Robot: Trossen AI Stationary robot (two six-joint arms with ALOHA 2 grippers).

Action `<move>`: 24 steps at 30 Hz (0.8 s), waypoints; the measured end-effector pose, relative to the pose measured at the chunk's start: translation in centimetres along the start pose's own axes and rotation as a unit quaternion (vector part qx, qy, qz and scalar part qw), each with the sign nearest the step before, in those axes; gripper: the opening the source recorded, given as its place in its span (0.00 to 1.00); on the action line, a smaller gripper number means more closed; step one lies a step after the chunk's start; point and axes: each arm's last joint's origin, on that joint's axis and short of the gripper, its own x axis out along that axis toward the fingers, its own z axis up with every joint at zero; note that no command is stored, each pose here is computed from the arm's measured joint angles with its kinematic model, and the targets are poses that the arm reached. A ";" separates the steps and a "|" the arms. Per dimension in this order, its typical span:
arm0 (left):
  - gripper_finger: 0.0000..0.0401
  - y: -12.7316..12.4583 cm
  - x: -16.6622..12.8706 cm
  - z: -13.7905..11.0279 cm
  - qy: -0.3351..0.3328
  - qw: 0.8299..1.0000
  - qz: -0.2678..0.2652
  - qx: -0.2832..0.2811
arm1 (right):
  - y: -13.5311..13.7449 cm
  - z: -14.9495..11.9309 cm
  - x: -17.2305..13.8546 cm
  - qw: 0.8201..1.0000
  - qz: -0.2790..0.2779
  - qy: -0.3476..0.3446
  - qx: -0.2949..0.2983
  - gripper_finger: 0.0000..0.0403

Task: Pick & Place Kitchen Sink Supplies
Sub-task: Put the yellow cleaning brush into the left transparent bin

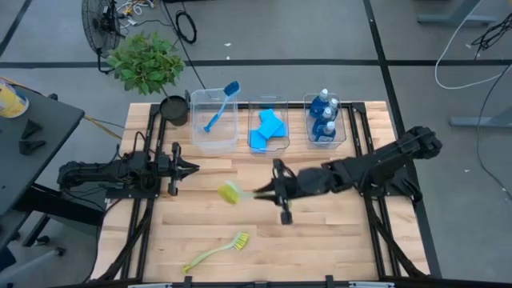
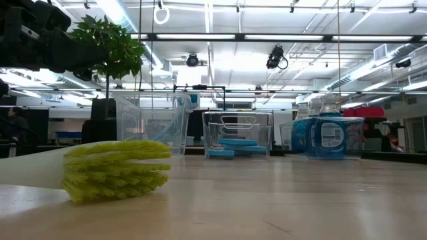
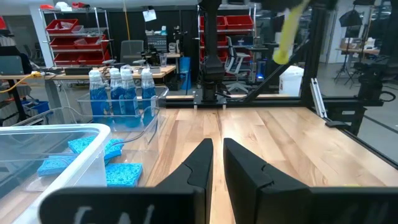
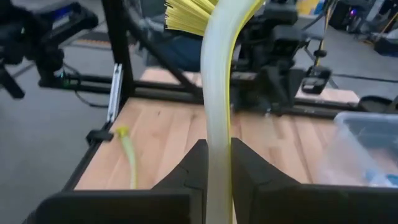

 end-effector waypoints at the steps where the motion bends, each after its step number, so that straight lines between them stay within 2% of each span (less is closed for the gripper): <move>1: 0.11 0.0 0.0 0.0 0.000 1.000 0.000 0.000 | -0.7 0.2 0.2 1.000 0.001 -0.006 0.000 0.09; 9: 0.11 0.0 0.0 0.0 0.000 1.000 0.000 0.000 | -6.4 1.0 0.9 0.998 -0.005 -0.051 0.020 0.09; 18: 0.11 0.0 0.0 0.0 0.000 1.000 0.000 0.000 | -13.4 1.5 0.4 0.992 -0.057 -0.104 0.036 0.09; 24: 0.11 0.0 0.0 0.0 0.000 1.000 0.000 0.000 | -16.8 1.7 -0.5 0.985 -0.093 -0.138 0.047 0.09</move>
